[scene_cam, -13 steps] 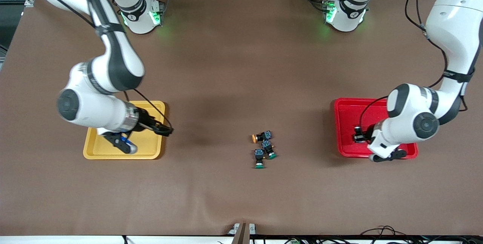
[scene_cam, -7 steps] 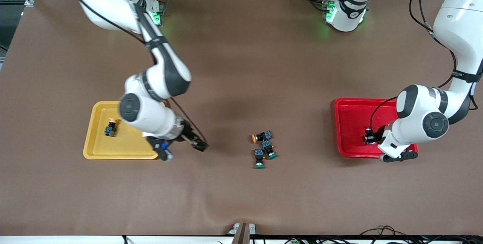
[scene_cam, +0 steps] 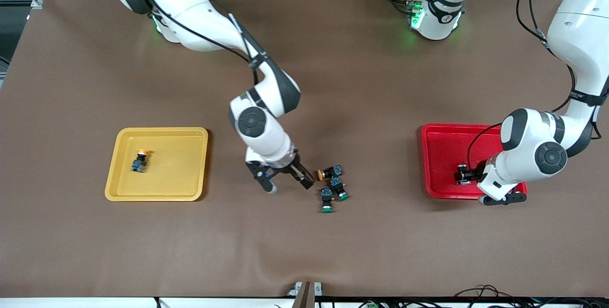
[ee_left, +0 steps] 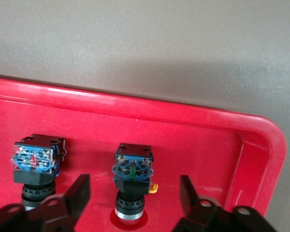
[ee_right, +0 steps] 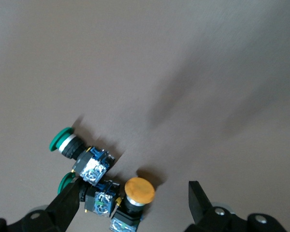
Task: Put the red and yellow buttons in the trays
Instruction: 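Grasp a second yellow button with the right gripper while the left gripper withdraws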
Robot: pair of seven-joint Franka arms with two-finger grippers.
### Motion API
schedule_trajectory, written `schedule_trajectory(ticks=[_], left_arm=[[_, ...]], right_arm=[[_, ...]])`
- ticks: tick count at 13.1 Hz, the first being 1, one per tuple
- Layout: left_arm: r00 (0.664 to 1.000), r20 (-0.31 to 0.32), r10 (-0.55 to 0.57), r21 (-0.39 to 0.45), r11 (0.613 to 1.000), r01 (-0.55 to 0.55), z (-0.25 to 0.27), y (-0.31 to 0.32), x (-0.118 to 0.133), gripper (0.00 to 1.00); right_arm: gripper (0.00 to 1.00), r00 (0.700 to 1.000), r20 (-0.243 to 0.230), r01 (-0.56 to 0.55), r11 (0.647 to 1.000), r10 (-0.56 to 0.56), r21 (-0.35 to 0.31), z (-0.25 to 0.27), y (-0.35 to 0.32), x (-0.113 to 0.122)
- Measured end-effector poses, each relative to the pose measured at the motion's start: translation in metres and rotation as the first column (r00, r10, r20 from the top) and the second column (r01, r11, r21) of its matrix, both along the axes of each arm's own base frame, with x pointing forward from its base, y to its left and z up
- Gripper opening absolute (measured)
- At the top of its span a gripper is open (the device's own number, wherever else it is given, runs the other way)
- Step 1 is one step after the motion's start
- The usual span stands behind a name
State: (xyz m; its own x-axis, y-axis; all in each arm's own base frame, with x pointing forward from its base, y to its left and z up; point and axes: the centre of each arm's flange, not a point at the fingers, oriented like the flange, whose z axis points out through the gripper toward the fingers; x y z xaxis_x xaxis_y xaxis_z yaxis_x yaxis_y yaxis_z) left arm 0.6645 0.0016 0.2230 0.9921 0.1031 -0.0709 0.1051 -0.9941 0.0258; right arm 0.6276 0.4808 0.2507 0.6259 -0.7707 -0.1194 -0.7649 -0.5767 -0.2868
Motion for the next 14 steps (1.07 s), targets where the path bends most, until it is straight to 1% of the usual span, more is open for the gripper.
schedule_trajectory(ticks=[1, 2, 3, 4, 5, 7, 9, 10, 11, 12, 13, 14], left_arm=[[1.000, 0.012, 0.001, 0.002, 1.000, -0.001, 0.005, 0.000, 0.002, 0.96], [1.000, 0.031, 0.001, 0.007, 1.000, -0.001, 0.016, 0.001, 0.005, 0.96], [0.998, 0.059, 0.001, 0.018, 1.000, -0.002, 0.034, 0.002, 0.009, 1.00], [0.996, 0.084, 0.002, 0.034, 0.999, -0.004, 0.056, 0.003, 0.011, 1.00], [0.995, 0.095, 0.010, 0.045, 0.999, -0.014, 0.079, 0.004, 0.011, 1.00], [0.993, 0.115, 0.028, 0.048, 0.998, -0.034, 0.123, 0.003, 0.007, 1.00], [0.995, 0.101, 0.013, 0.061, 0.998, -0.019, 0.165, -0.001, -0.004, 1.00], [0.996, 0.093, -0.003, 0.060, 0.998, -0.003, 0.183, -0.003, -0.010, 1.00], [0.996, 0.085, -0.014, 0.057, 0.998, 0.009, 0.199, -0.006, -0.016, 1.00], [0.997, 0.079, -0.019, 0.058, 0.998, 0.014, 0.213, -0.007, -0.021, 1.00], [0.997, 0.075, -0.015, 0.057, 0.998, 0.011, 0.227, -0.009, -0.026, 1.00], [0.997, 0.074, -0.008, 0.054, 0.999, 0.004, 0.243, -0.010, -0.030, 1.00]], right_arm=[[1.00, 1.000, 0.016, 0.010, 1.000, -0.011, 0.013, -0.007, 0.008, -0.001], [1.00, 0.999, 0.028, 0.018, 1.000, -0.018, 0.021, -0.015, 0.014, -0.003], [1.00, 0.999, 0.031, 0.023, 0.999, -0.024, 0.025, -0.026, 0.020, -0.007], [1.00, 0.999, 0.036, 0.027, 0.999, -0.028, 0.026, -0.036, 0.026, -0.012], [1.00, 0.999, 0.042, 0.030, 0.999, -0.031, 0.026, -0.046, 0.031, -0.016], [1.00, 0.999, 0.040, 0.028, 0.999, -0.029, 0.023, -0.056, 0.039, -0.023], [0.98, 0.999, 0.038, 0.012, 1.000, -0.013, 0.016, -0.060, 0.048, -0.032], [0.94, 0.999, 0.040, -0.001, 1.000, 0.000, 0.006, -0.061, 0.051, -0.036], [0.85, 0.999, 0.039, -0.011, 1.000, 0.011, -0.005, -0.064, 0.054, -0.039], [0.85, 0.999, 0.039, -0.015, 1.000, 0.016, -0.016, -0.069, 0.056, -0.042], [0.76, 0.999, 0.052, -0.016, 1.000, 0.017, -0.019, -0.072, 0.056, -0.042], [0.63, 0.998, 0.058, -0.027, 0.999, 0.029, -0.038, -0.074, 0.056, -0.042]])
